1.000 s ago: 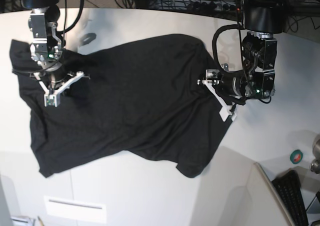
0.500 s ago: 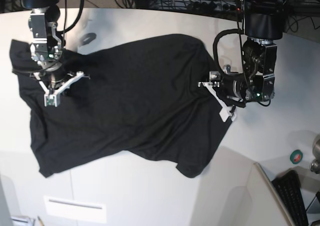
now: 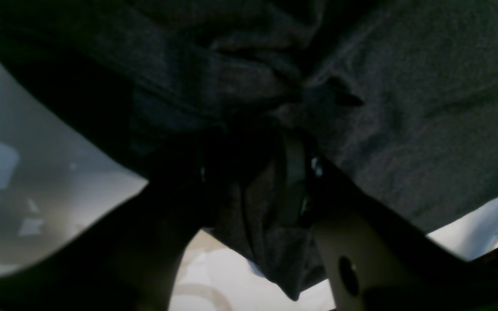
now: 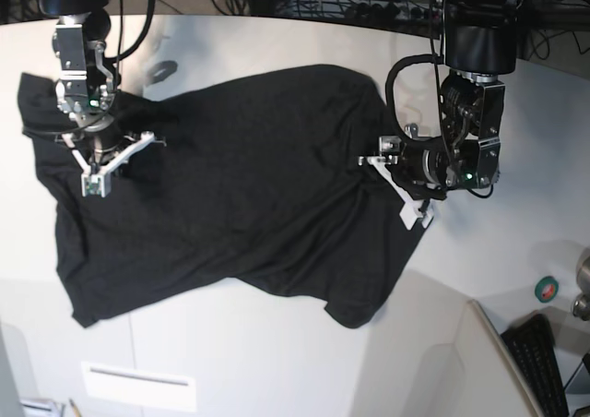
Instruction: Layout the t-shirt on the table in an organized manner, then fold the t-shirt properly
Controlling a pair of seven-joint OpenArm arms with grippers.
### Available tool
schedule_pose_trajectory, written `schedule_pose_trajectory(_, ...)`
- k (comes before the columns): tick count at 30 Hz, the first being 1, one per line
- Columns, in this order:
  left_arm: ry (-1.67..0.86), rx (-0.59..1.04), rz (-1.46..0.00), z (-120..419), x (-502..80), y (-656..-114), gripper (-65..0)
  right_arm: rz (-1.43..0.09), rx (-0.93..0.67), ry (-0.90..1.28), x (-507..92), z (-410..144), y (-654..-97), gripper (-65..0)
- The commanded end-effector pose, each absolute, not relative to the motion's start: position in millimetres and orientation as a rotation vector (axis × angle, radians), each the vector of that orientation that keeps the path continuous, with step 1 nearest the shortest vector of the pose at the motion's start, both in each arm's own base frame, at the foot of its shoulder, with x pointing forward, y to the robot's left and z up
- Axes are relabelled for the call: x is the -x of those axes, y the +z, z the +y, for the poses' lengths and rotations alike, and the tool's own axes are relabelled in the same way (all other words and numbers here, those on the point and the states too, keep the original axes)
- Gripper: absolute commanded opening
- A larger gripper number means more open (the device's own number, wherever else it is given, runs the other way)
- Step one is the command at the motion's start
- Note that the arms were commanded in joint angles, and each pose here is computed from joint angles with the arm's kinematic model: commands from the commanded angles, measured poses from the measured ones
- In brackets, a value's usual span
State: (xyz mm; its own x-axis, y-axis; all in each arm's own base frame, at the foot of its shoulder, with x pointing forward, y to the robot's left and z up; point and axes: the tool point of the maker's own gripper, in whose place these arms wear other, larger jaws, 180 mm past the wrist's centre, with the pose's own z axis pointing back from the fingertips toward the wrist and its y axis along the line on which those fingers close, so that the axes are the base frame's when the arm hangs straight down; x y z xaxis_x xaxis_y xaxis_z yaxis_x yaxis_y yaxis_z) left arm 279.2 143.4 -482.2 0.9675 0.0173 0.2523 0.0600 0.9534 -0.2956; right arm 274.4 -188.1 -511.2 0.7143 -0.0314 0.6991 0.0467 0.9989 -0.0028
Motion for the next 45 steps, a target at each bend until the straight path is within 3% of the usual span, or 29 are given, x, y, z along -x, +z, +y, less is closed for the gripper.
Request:
schedule_pose_trajectory(1, -0.027, 0.307, -0.291, 145, -293, -472, -45.7, -0.689, 0.031, -0.043, -258, -191, -524, -65.0)
schedule_pose_trajectory(21, -0.051, 0.305, -0.339, 142, -300, -459, -45.7, -0.69, 0.029, -0.041, -259, -190, -524, -65.0)
schedule_pose_trajectory(42, -0.026, 0.307, -0.288, 145, -292, -474, -47.1, -0.69, 0.03, -0.042, -259, -191, -524, -65.0)
schedule_pose_trajectory(45, -0.026, 0.313, -0.288, 142, -292, -474, -56.6, -0.69, 0.031, -0.043, -259, -191, -524, -65.0)
